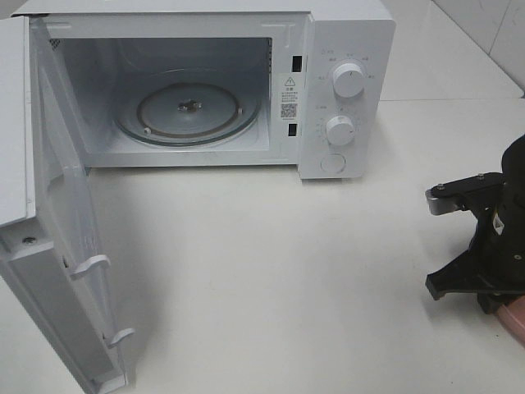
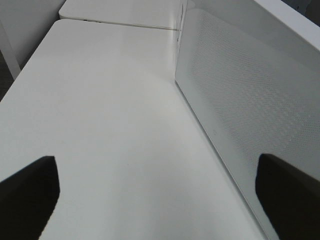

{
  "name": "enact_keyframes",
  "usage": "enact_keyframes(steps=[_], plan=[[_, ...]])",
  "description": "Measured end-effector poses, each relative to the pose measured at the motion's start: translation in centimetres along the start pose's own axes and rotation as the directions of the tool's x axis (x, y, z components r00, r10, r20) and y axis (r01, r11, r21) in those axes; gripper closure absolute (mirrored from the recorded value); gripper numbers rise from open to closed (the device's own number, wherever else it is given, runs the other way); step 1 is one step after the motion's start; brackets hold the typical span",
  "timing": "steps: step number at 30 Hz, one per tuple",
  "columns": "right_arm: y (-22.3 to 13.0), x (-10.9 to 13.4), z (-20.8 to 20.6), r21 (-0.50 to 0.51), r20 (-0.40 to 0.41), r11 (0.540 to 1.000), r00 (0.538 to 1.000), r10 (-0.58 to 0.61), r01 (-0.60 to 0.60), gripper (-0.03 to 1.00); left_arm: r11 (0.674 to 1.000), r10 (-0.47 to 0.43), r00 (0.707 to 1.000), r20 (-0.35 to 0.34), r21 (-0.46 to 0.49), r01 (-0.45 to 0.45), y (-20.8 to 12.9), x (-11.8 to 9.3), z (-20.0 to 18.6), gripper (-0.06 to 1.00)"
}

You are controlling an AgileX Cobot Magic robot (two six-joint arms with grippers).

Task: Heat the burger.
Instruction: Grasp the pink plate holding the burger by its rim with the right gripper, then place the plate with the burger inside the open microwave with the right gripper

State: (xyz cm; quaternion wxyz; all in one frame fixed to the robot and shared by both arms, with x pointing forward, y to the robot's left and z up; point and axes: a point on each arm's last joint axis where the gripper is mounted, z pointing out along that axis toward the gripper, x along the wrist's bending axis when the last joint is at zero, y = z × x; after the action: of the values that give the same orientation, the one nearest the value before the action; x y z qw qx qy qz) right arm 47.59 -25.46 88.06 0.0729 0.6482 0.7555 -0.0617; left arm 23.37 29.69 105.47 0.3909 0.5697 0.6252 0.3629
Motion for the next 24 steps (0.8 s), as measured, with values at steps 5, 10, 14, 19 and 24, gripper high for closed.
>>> enact_keyframes(steps=[5,10,14,19,24], plan=[[-0.1,0.5,-0.2,-0.002,0.056,1.0,0.998,-0.01,0.01,0.92,1.0,0.0,1.0,0.0,0.0,0.0,0.0,0.0,0.0,-0.05],[-0.2,1.0,-0.3,-0.01,0.111,1.0,0.994,-0.013,0.014,0.94,1.0,0.0,1.0,0.0,0.0,0.0,0.0,0.0,0.0,-0.05],[-0.3,1.2,-0.4,-0.007,0.136,1.0,0.991,-0.014,0.015,0.94,1.0,0.0,1.0,0.0,0.0,0.0,0.0,0.0,0.0,-0.05],[-0.5,1.8,-0.6,-0.02,0.185,1.0,0.983,-0.015,0.019,0.94,1.0,0.0,1.0,0.0,0.0,0.0,0.0,0.0,0.0,-0.05],[-0.6,2.2,-0.9,-0.026,0.226,0.999,0.973,-0.036,0.044,0.94,1.0,0.0,1.0,0.0,0.0,0.0,0.0,0.0,0.0,-0.05]])
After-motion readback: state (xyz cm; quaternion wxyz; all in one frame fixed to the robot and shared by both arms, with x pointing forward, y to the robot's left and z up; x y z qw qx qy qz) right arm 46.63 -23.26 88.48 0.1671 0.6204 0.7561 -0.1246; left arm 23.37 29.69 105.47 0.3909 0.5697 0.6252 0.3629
